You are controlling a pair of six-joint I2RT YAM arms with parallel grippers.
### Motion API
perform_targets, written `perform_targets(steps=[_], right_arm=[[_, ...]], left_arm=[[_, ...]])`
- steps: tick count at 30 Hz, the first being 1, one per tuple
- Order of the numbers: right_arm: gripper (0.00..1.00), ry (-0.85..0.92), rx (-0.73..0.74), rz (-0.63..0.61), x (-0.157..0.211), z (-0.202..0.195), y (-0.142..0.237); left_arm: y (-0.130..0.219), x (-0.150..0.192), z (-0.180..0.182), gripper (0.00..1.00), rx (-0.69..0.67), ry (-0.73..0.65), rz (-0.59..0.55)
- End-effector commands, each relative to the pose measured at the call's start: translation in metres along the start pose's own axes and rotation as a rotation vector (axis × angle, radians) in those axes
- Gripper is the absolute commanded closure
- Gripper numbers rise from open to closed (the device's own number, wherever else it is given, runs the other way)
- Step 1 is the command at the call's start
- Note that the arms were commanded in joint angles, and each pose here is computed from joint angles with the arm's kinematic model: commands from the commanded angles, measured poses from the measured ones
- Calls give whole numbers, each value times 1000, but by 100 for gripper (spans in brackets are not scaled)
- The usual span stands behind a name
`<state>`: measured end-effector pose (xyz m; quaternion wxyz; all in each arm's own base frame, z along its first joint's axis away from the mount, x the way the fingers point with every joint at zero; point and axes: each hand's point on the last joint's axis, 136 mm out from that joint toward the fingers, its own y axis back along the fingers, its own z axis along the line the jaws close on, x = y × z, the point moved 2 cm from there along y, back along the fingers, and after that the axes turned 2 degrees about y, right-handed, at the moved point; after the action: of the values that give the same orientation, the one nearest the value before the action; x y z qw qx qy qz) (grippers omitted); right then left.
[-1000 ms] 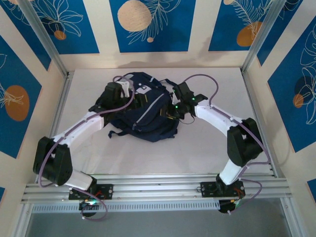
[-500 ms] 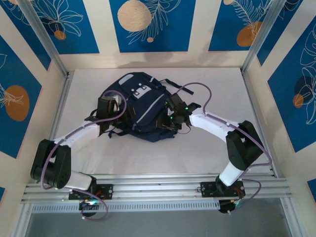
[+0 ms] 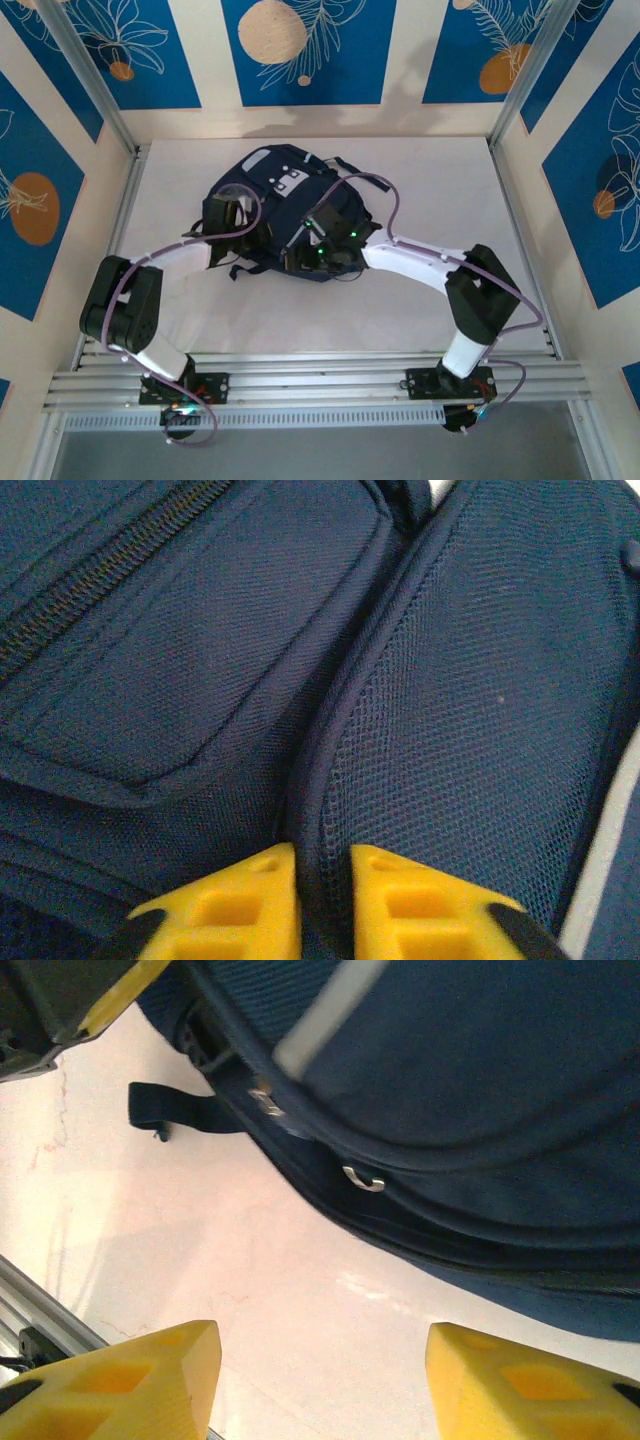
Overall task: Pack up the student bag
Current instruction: Zip the student bag at the top-center of the table.
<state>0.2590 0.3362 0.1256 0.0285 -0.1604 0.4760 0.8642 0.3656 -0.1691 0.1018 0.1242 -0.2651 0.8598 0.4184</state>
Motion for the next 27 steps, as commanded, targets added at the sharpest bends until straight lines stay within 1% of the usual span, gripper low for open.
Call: perform_targets(steps=[1,3,7,10,12,18,19,21,24,27], right_arm=[[43,30,5,-9,-8,12,-12],[42,17,62,-27,-13,8,-18],[41,-42,235,-84,-26,-13,-23],[42,-59,289,-118,-32,-16,-28],[42,-54,356,-166,-37,-18,-28],[43,-75,580,-203,-46,-46,-34],[45,-79,599,-208,-47,-50,-35],[50,-91,632,-231,-49,-57,-35],[64,-91,652,-269,-55,-61,-34],[79,-91,662,-282,-61,-67,-33]], left_arm=[[10,-4,-24,92,122,4,-19],[12,-3,-32,100,164,28,-21],[11,5,-46,100,200,40,-8],[7,12,-56,100,220,35,6],[6,15,-60,100,230,40,10],[7,19,-74,100,290,69,13],[8,19,-75,100,293,67,11],[10,18,-77,100,295,63,6],[10,19,-77,100,290,58,9],[9,20,-74,100,283,61,10]])
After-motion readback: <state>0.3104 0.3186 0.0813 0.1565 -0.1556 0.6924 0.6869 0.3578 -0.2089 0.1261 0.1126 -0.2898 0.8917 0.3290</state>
